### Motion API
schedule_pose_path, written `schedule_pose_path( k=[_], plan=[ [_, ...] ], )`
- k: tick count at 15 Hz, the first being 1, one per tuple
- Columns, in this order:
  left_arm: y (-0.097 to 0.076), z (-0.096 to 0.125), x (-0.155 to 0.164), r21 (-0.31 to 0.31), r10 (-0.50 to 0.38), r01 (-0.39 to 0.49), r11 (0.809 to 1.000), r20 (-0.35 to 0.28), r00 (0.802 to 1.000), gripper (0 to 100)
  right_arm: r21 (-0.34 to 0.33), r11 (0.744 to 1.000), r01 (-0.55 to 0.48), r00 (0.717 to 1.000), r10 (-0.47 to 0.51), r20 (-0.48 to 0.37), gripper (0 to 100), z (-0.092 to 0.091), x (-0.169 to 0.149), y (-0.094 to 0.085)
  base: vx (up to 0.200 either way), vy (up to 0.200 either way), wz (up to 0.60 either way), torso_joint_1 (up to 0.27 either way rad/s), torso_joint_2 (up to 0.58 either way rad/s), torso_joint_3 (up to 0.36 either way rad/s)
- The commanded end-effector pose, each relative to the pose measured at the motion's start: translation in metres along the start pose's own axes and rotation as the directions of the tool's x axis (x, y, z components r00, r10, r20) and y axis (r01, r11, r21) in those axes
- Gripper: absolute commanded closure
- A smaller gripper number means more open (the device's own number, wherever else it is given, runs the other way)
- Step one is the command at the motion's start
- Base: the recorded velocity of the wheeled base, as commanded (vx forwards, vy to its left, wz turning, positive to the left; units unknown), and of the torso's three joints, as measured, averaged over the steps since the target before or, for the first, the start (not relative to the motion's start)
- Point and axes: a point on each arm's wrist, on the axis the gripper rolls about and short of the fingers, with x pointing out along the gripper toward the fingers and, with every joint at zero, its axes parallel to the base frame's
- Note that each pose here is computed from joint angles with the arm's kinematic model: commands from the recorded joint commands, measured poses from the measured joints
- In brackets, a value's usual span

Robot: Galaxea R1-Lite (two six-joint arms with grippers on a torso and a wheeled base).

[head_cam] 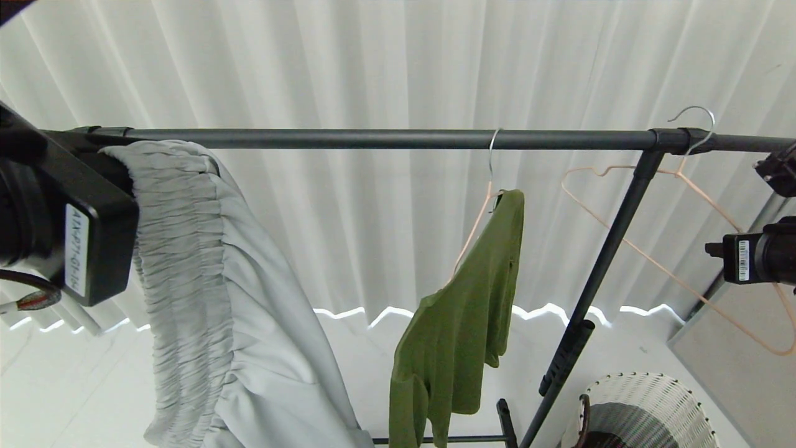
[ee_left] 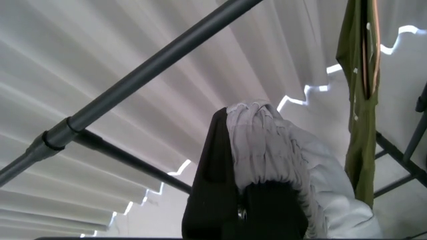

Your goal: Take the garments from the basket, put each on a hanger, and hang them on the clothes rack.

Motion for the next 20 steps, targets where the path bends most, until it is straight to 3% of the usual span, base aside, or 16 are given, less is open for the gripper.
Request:
schedule_pose_path(
  k=[1, 6, 12, 16, 20],
  plan=[
    [0.000, -0.001, 0.000, 0.001, 0.000, 0.000, 1.000, -0.001, 1.000, 100, 0.006, 1.000, 0.017, 0.999, -0.017, 0.043, 100, 0.003, -0.014, -0.002, 0.000, 0.000, 0.00, 0.000, 0.00, 0.000],
    [-0.001, -0.006, 0.001, 0.010, 0.012, -0.012, 1.000, -0.020, 1.000, 100, 0.005, 0.999, 0.051, 0.995, -0.051, 0.090, 100, -0.011, -0.047, -0.007, 0.000, 0.000, 0.00, 0.000, 0.00, 0.000],
    [-0.001, -0.007, 0.001, 0.014, 0.030, -0.029, 0.999, -0.030, 0.999, 100, -0.008, 0.998, 0.062, 0.995, -0.061, 0.085, 100, -0.033, -0.065, -0.010, -0.200, 0.000, 0.00, 0.002, 0.00, 0.002],
    [-0.001, -0.009, 0.001, 0.014, 0.032, -0.032, 0.999, -0.036, 0.999, 100, -0.012, 0.998, 0.061, 0.994, -0.060, 0.094, 100, -0.035, -0.069, -0.009, -0.200, 0.000, 0.00, 0.002, 0.00, 0.001],
    [-0.001, -0.010, 0.000, 0.013, 0.033, -0.032, 0.999, -0.035, 0.999, 100, -0.032, 0.998, 0.058, 0.993, -0.054, 0.102, 100, -0.033, -0.068, -0.009, 0.000, 0.000, 0.00, 0.000, 0.00, 0.000]
  ],
)
